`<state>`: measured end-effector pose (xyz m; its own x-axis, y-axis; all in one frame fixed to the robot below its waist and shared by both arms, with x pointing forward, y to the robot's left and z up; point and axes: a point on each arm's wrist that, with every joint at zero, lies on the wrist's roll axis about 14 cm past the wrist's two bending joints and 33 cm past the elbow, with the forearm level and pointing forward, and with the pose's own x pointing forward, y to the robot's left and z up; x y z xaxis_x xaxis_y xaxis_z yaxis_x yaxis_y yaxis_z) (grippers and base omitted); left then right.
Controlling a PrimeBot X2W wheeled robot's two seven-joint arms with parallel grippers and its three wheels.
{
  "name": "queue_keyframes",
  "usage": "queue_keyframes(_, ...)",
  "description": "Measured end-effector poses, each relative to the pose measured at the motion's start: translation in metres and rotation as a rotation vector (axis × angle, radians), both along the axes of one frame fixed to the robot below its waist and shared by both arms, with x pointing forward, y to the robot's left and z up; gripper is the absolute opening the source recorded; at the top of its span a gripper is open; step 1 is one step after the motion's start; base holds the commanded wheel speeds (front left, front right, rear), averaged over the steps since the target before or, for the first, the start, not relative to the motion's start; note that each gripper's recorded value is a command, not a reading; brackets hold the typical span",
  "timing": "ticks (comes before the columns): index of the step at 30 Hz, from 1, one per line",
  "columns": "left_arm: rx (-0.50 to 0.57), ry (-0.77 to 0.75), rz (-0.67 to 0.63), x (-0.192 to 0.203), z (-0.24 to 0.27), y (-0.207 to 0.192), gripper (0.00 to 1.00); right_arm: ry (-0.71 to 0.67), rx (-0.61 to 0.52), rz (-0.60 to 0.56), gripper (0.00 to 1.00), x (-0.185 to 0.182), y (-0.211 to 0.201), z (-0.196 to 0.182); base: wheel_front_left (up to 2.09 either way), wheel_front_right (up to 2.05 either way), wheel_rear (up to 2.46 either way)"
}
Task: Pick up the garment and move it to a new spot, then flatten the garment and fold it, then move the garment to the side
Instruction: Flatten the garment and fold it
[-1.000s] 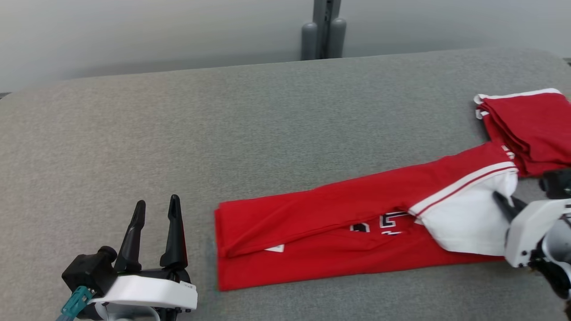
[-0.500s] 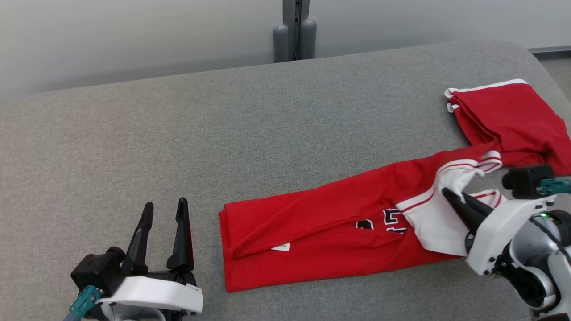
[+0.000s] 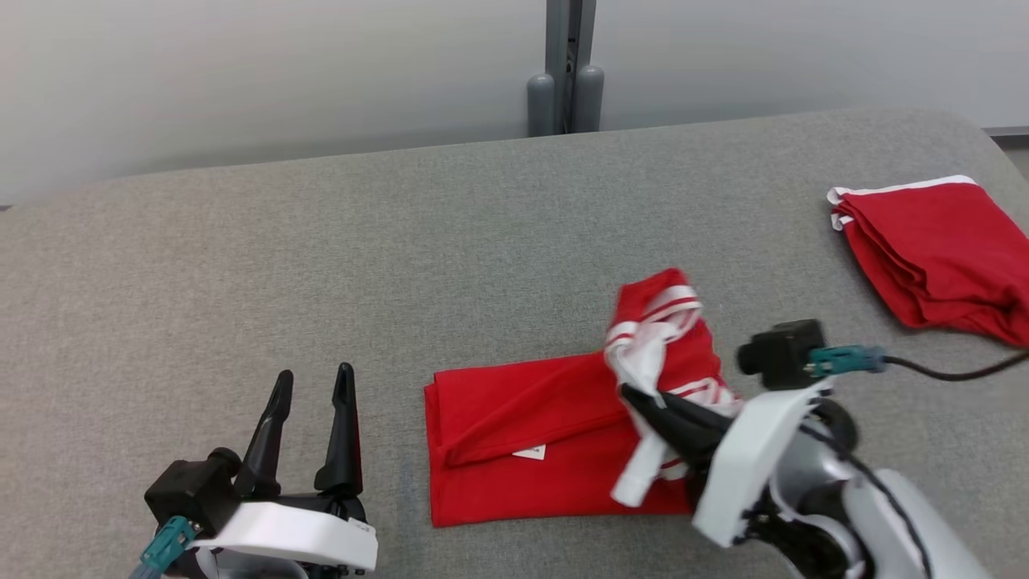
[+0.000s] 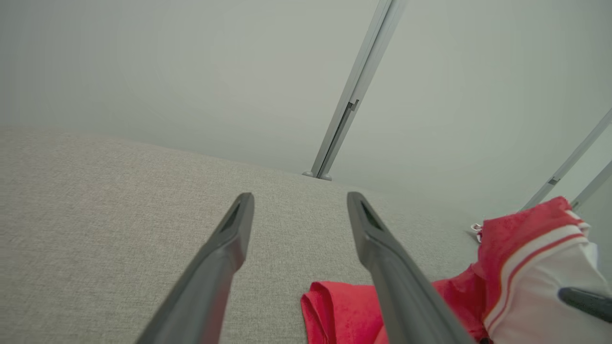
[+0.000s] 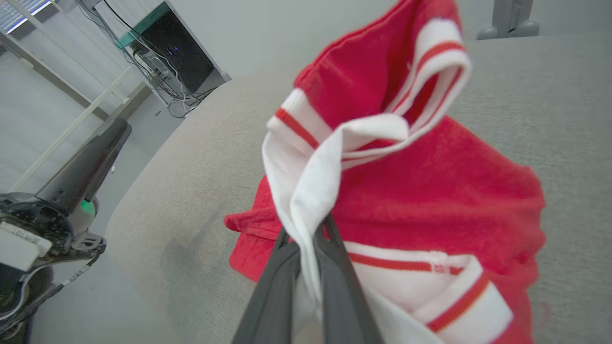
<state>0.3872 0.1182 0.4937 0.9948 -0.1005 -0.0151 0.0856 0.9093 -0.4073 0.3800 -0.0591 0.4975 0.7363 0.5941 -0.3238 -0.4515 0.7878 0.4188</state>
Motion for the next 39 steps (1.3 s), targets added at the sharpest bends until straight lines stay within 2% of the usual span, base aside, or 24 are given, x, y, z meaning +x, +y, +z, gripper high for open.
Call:
queue_keyframes(7, -0.003, 0.002, 0.006, -0.006, 0.000, 0.002, 1.00, 0.043, 0.067, 0.104, 0.00, -0.001, 0.063, -0.005, 0.00, 0.00, 0.00)
queue_keyframes(20, -0.011, 0.002, 0.050, -0.011, 0.001, 0.015, 1.00, 0.127, 0.070, 0.231, 0.00, -0.006, 0.118, -0.037, 0.00, 0.00, 0.00)
queue_keyframes(21, -0.010, 0.001, 0.054, -0.011, 0.001, 0.016, 1.00, 0.125, 0.073, 0.236, 0.07, -0.005, 0.120, -0.037, 0.00, 0.00, 0.00)
queue_keyframes(22, -0.010, 0.000, 0.056, -0.011, 0.001, 0.017, 1.00, 0.126, 0.075, 0.246, 0.32, -0.005, 0.123, -0.037, 0.00, 0.00, 0.00)
queue_keyframes(23, -0.010, 0.000, 0.058, -0.012, 0.001, 0.017, 1.00, 0.128, 0.077, 0.256, 0.38, -0.006, 0.127, -0.037, 0.00, 0.00, 0.00)
queue_keyframes(24, -0.009, 0.001, 0.059, -0.012, 0.000, 0.017, 1.00, 0.126, 0.082, 0.257, 1.00, -0.005, 0.128, -0.037, 0.00, 0.00, 0.00)
queue_keyframes(33, -0.006, 0.002, 0.053, -0.011, -0.001, 0.016, 1.00, 0.062, 0.141, 0.225, 1.00, 0.013, 0.131, -0.016, 0.00, 0.00, 0.00)
queue_keyframes(39, -0.005, -0.001, 0.035, -0.008, 0.000, 0.010, 1.00, -0.041, 0.168, 0.132, 1.00, 0.040, 0.112, 0.007, 0.00, 0.00, 0.00)
